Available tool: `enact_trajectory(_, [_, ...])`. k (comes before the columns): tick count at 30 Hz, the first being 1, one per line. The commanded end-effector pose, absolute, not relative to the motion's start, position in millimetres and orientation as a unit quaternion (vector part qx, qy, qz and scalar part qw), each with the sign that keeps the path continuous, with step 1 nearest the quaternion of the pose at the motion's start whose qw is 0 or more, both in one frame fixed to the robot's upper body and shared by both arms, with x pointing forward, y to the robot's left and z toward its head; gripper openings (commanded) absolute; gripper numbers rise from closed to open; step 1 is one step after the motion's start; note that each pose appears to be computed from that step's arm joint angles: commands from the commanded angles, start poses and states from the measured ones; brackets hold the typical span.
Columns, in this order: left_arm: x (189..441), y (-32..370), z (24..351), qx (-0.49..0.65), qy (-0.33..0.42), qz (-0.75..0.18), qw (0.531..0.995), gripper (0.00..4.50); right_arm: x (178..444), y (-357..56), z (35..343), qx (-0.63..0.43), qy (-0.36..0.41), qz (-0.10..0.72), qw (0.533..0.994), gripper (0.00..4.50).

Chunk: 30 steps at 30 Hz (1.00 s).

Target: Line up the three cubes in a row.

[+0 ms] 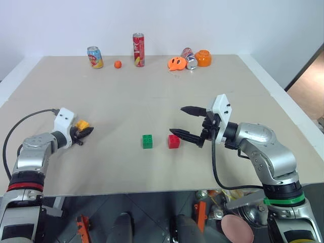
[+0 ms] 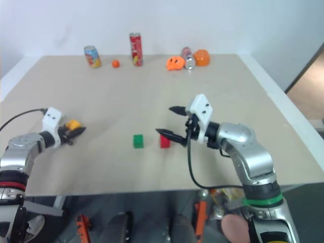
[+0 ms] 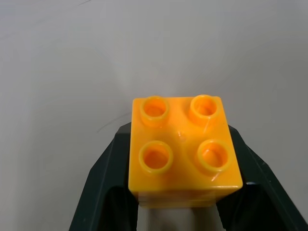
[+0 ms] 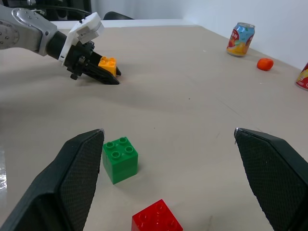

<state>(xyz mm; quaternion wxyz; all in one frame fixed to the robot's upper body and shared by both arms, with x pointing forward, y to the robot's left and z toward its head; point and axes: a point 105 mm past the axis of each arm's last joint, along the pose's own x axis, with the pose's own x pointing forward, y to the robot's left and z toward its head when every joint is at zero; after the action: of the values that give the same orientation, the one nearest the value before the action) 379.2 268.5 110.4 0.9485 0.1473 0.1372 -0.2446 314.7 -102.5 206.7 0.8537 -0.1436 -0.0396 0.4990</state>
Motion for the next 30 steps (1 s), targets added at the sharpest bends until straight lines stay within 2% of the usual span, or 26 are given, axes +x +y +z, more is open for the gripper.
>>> enact_trajectory(1, [376.6, 242.2, 106.9, 0.163, 0.136, -0.318, 0.924, 1.39, 309.1, -105.1, 224.4, -0.154, -0.071, 0.495, 0.852, 4.50])
enact_trajectory(6, [376.1, 172.1, 126.9, 0.167, 0.077, -0.473, 0.862, 1.39, 301.0, -116.5, 226.3, -0.156, -0.072, 0.467, 0.867, 4.50])
enact_trajectory(14, [381.7, 117.0, 129.2, 0.185, 0.056, -0.576, 0.794, 1.39, 270.5, -133.3, 227.4, -0.154, -0.069, 0.426, 0.889, 4.50])
enact_trajectory(21, [390.5, 124.0, 132.3, 0.190, 0.067, -0.579, 0.790, 1.39, 246.3, -147.7, 225.6, -0.154, -0.053, 0.393, 0.905, 4.50])
enact_trajectory(25, [393.6, 142.9, 142.9, 0.184, 0.072, -0.568, 0.799, 1.39, 243.7, -148.2, 225.4, -0.148, -0.052, 0.387, 0.909, 4.50])
enact_trajectory(30, [383.3, 155.9, 154.2, 0.162, 0.067, -0.593, 0.786, 1.39, 243.1, -145.6, 226.4, -0.144, -0.054, 0.395, 0.906, 4.50])
